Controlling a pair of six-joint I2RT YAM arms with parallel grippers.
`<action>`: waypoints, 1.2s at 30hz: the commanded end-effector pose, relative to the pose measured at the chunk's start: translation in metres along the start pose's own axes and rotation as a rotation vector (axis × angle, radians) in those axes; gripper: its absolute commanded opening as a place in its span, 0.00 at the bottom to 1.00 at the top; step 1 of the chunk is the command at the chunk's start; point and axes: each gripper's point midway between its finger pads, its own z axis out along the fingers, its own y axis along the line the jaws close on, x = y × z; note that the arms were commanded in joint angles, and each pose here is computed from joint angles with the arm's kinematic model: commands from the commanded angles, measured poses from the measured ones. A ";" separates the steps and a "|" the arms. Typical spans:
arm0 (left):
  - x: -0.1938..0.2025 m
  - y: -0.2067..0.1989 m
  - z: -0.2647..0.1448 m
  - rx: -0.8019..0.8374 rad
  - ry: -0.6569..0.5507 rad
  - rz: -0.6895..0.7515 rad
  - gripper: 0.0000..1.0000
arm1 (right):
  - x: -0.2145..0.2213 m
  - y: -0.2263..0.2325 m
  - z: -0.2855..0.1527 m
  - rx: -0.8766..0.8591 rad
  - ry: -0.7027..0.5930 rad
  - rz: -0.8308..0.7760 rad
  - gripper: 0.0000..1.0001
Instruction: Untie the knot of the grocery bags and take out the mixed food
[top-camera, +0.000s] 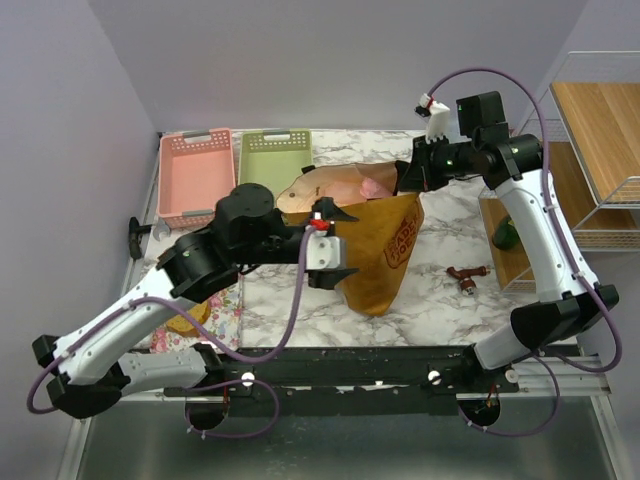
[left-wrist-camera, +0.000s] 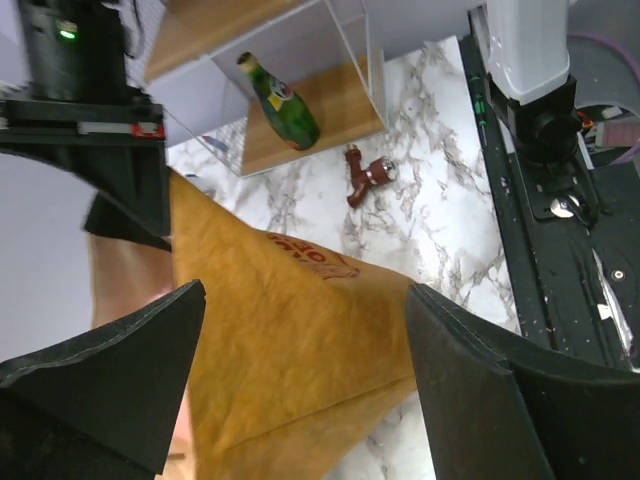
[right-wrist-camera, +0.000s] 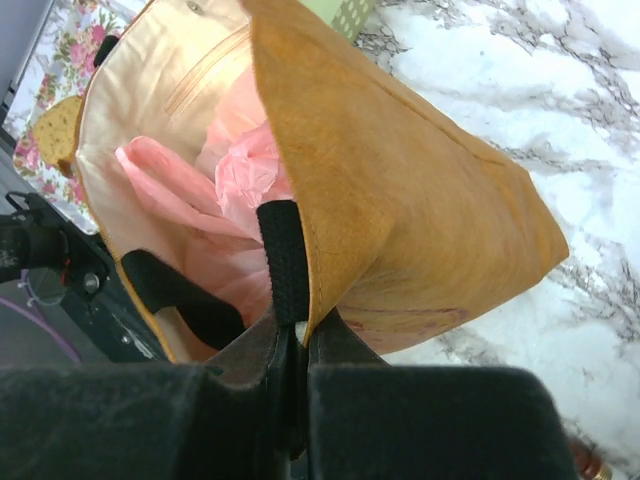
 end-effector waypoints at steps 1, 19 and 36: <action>0.052 0.009 -0.029 -0.016 0.155 -0.036 0.86 | -0.040 0.015 -0.007 -0.093 -0.128 -0.187 0.01; 0.075 0.014 -0.048 -0.043 0.085 0.055 0.99 | -0.021 0.012 -0.010 -0.109 -0.081 -0.361 0.01; 0.086 -0.021 0.015 0.318 0.213 -0.076 0.00 | -0.071 -0.020 -0.005 0.086 -0.195 -0.335 0.01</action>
